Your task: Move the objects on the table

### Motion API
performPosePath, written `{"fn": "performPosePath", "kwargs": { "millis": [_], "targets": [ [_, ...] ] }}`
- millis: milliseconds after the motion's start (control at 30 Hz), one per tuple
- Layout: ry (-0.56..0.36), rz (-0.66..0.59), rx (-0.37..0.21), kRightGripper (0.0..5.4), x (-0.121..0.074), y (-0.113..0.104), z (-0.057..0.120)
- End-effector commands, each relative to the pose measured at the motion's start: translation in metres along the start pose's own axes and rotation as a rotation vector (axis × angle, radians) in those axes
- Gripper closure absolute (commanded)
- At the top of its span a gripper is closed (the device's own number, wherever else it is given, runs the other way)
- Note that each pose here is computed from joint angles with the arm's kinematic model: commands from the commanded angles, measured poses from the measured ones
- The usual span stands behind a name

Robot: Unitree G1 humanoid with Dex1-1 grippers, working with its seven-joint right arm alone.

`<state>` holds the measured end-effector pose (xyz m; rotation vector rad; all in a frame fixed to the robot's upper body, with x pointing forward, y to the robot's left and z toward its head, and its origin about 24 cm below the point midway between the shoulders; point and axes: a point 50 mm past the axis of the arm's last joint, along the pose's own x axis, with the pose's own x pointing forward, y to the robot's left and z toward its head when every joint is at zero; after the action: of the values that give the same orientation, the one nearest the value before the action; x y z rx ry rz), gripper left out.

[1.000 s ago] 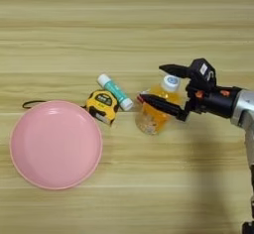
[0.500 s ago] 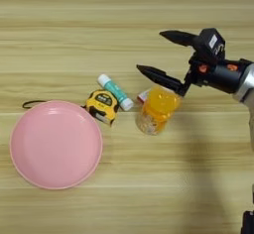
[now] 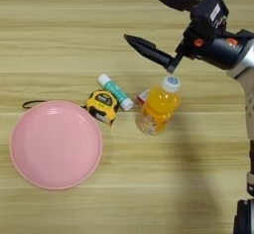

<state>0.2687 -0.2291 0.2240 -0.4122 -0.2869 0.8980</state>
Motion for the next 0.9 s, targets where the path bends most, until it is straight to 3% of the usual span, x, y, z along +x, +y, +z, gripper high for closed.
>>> {"fn": "performPosePath", "kwargs": {
  "millis": [33,567,900],
  "targets": [
    [-0.075,-0.022,-0.113,0.03,0.017,-0.001,0.034],
    [-0.123,0.112,-0.024,0.03,0.060,0.040,0.039],
    [-0.022,0.266,0.112,0.03,0.088,0.087,0.019]
  ]
}}
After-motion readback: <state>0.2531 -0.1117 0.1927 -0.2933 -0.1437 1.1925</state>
